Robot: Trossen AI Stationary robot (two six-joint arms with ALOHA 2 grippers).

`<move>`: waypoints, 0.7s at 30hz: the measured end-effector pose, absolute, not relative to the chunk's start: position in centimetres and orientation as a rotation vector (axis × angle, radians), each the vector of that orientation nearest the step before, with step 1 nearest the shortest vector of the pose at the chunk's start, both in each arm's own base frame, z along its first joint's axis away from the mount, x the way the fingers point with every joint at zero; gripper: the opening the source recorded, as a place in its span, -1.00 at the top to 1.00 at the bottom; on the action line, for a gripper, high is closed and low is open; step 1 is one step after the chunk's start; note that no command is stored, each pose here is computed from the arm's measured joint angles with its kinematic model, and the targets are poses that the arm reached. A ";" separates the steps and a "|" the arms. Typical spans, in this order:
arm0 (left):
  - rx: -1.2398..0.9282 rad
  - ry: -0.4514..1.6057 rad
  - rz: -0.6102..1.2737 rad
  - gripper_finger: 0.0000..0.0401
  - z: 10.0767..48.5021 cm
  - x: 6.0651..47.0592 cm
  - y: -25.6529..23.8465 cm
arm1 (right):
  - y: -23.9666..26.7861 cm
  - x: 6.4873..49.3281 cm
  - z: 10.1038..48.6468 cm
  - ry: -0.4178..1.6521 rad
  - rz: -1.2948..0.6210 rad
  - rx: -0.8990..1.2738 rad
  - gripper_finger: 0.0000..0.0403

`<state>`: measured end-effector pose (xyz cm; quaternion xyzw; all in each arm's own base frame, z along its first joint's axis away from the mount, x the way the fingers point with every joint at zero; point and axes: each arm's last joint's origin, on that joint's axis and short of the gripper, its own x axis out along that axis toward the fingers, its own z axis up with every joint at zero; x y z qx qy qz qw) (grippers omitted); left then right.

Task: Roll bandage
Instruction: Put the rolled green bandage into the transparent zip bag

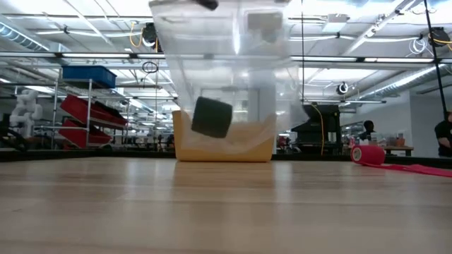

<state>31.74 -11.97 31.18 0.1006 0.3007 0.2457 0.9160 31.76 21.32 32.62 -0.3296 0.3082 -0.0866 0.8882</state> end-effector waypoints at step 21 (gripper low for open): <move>0.174 0.946 0.991 0.99 29.4 25.9 -7.7 | 24.1 22.8 37.8 0.468 -0.132 -0.646 0.43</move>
